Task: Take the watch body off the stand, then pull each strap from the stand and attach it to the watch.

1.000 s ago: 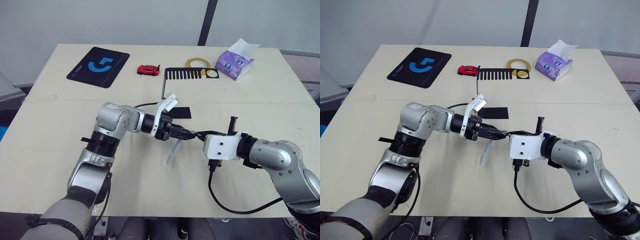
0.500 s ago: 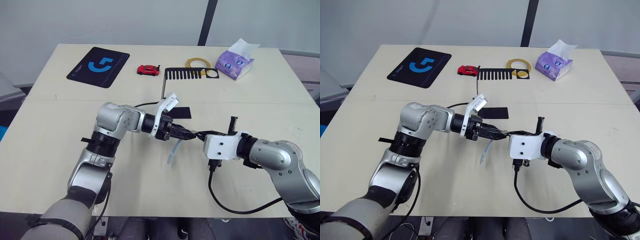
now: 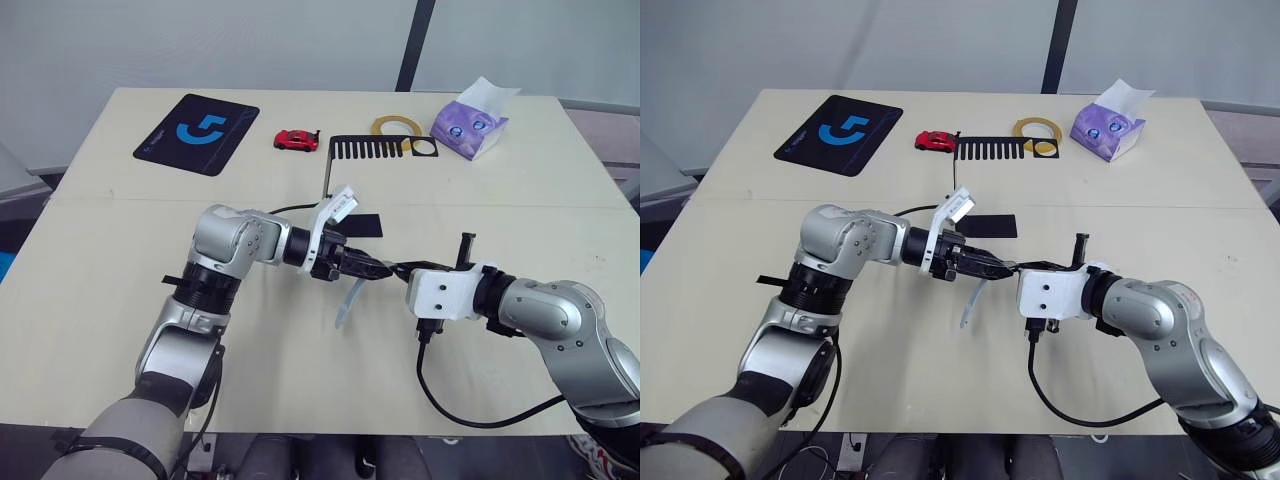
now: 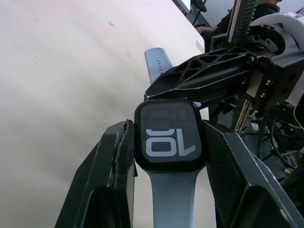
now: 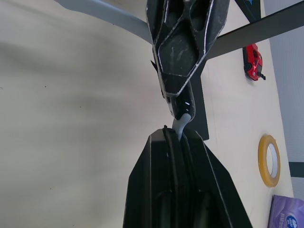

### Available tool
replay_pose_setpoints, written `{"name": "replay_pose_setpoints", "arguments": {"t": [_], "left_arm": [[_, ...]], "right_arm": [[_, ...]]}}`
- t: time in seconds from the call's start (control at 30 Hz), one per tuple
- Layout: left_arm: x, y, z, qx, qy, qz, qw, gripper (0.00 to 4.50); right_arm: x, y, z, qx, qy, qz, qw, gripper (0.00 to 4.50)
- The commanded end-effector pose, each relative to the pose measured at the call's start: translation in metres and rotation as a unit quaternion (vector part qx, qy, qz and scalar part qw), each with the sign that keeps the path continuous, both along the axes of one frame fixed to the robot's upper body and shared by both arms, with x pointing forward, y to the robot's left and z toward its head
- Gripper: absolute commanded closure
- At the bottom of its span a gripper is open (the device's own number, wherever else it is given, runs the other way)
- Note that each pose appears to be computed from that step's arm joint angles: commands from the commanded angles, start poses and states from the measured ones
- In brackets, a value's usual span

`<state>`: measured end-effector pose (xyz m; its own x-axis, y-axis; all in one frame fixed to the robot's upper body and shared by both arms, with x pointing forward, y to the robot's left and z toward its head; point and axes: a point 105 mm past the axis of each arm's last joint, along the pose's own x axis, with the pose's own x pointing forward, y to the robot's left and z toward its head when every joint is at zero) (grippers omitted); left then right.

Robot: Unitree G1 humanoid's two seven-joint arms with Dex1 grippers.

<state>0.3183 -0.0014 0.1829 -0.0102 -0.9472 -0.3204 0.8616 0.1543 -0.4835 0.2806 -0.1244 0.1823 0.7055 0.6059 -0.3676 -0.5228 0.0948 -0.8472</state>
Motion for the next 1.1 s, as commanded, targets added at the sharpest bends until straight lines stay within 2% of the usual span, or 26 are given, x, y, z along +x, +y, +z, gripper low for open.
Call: {"name": "replay_pose_setpoints", "arguments": {"t": [0.03,0.63,0.93,1.07,1.1], "left_arm": [[-0.014,-0.017,0.018,-0.031,-0.019,-0.049,0.998,2.80],[-0.013,-0.017,0.018,-0.031,-0.020,-0.046,0.998,2.80],[-0.006,-0.011,0.012,-0.023,-0.027,-0.033,0.999,2.80],[-0.004,-0.006,0.010,-0.015,-0.065,-0.044,0.997,2.80],[-0.003,-0.002,0.009,-0.011,-0.095,-0.056,0.994,2.80]], "right_arm": [[-0.003,0.009,0.011,0.007,-0.025,0.022,0.999,4.50],[-0.002,0.008,0.011,0.006,-0.027,0.022,0.999,4.50],[-0.007,0.010,0.020,-0.003,-0.045,0.032,0.998,4.50],[-0.020,0.010,0.029,0.015,-0.029,0.047,0.998,3.02],[-0.026,0.005,0.033,0.042,0.001,0.044,0.998,2.57]]}}
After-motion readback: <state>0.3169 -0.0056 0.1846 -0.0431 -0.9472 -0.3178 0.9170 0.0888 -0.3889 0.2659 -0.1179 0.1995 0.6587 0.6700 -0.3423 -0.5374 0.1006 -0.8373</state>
